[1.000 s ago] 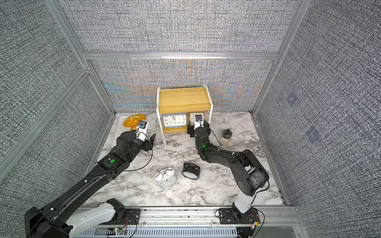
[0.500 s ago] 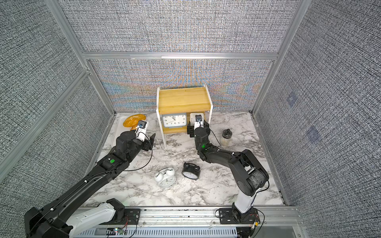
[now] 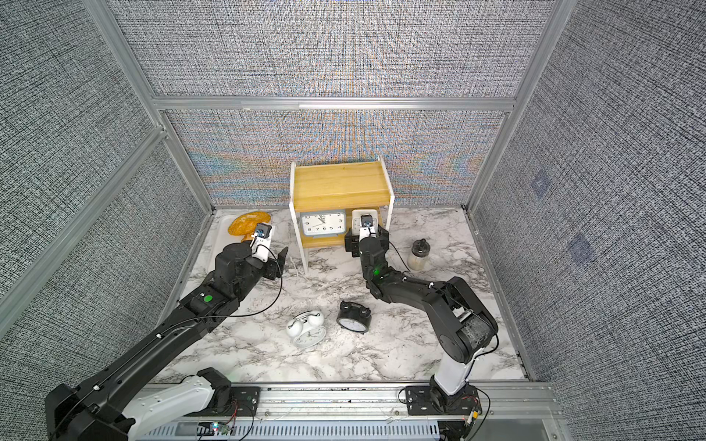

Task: Place the alarm clocks on the shelf by style
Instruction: Place the alarm on the shelf.

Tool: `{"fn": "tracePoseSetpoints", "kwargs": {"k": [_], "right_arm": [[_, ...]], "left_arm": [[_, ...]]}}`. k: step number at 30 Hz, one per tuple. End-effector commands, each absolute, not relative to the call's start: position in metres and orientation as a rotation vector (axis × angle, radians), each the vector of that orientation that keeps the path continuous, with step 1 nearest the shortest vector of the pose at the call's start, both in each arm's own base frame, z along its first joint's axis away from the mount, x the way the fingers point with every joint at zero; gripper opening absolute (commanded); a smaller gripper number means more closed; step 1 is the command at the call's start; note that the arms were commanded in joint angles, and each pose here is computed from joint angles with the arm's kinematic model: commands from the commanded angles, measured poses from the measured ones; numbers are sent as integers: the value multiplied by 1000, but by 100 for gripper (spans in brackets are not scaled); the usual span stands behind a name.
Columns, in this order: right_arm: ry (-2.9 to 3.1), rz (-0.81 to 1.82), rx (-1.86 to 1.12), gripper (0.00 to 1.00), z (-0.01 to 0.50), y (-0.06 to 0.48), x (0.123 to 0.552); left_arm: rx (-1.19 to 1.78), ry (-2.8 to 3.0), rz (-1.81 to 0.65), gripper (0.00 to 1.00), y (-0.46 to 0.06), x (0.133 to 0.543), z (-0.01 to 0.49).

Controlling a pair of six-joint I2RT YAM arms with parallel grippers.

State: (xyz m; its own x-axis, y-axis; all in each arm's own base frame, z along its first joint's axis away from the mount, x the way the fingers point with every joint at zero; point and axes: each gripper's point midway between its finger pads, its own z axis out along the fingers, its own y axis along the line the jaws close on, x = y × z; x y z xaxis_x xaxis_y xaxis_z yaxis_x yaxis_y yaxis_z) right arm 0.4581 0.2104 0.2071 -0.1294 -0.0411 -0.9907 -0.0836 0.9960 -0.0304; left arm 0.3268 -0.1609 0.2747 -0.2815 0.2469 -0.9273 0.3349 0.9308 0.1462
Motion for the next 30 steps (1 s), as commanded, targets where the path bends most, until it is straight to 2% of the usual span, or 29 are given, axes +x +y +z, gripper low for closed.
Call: {"fn": "tracePoseSetpoints", "kwargs": {"k": [1,30], "right_arm": [[1700,27,-94,96,208,210,456],[1692,22,-96,98,215,194,420]], "left_arm": [[428,1868,-99,78,-162,327,276],[427,1863,-144,77,-164,322,279]]}}
